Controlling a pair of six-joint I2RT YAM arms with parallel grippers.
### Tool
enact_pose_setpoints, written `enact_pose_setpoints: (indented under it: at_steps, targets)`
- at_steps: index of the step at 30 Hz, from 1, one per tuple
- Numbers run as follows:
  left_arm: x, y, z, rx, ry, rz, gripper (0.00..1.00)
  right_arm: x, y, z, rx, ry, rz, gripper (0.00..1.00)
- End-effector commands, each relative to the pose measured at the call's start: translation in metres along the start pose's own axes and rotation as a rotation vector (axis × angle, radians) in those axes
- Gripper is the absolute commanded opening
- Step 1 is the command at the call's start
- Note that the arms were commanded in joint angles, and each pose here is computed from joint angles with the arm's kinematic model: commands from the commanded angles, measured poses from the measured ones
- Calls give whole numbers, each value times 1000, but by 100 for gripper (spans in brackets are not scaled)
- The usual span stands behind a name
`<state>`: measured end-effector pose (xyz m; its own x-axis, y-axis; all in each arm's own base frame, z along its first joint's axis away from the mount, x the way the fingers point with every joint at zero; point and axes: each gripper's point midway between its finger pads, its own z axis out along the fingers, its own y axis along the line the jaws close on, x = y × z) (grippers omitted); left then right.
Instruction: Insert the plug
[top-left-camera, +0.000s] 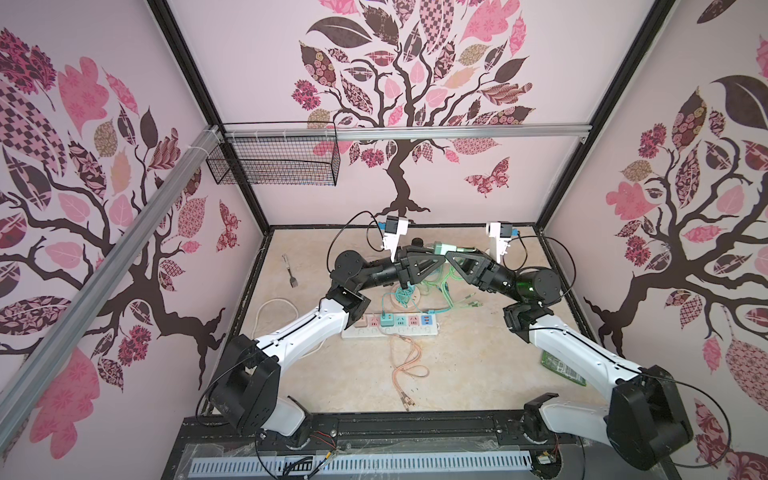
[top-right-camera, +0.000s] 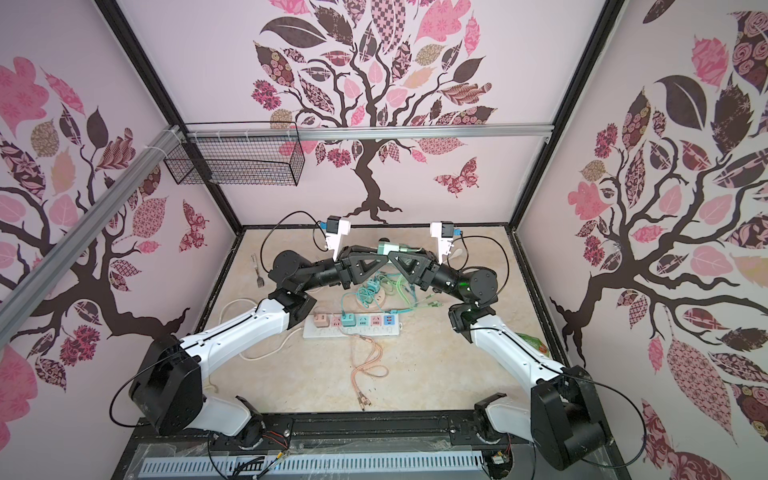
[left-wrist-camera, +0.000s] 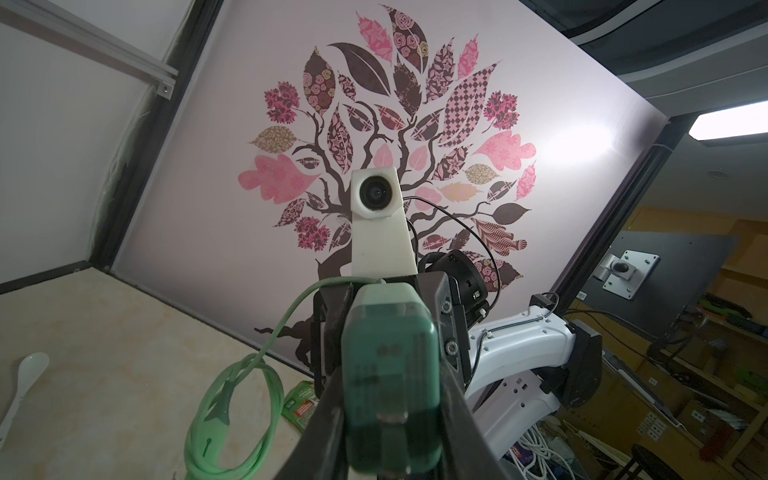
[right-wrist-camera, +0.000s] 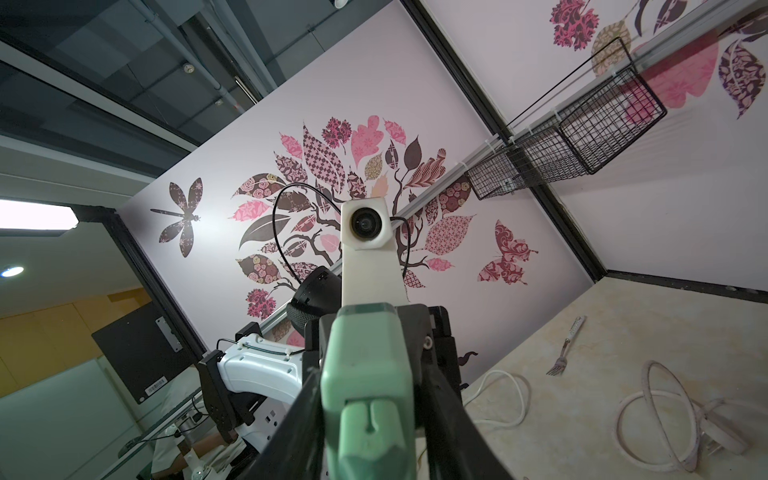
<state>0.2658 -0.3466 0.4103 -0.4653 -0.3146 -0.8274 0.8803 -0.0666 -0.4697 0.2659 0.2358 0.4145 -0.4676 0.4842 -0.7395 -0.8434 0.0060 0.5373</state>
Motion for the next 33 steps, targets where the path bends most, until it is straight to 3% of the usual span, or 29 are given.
enact_pose_setpoints:
  at_steps: [1,8,10,14,24,33]
  targets:
    - [8,0,0,13,-1,-6,0,-14,18,6,-59,-19,-56,37]
    - [7,5,-1,-18,-12,-10,3,-12,18,6,-54,-11,-65,27]
    - [7,6,0,-26,-9,-15,10,-12,17,6,-49,-8,-69,25]
    - [8,10,-1,-51,-5,-19,35,-11,13,6,-13,7,-86,22]
    - [15,28,-37,-273,-12,5,65,1,-20,1,214,123,-183,17]
    - [24,40,-95,-525,52,7,70,17,-43,-7,325,252,-289,17]
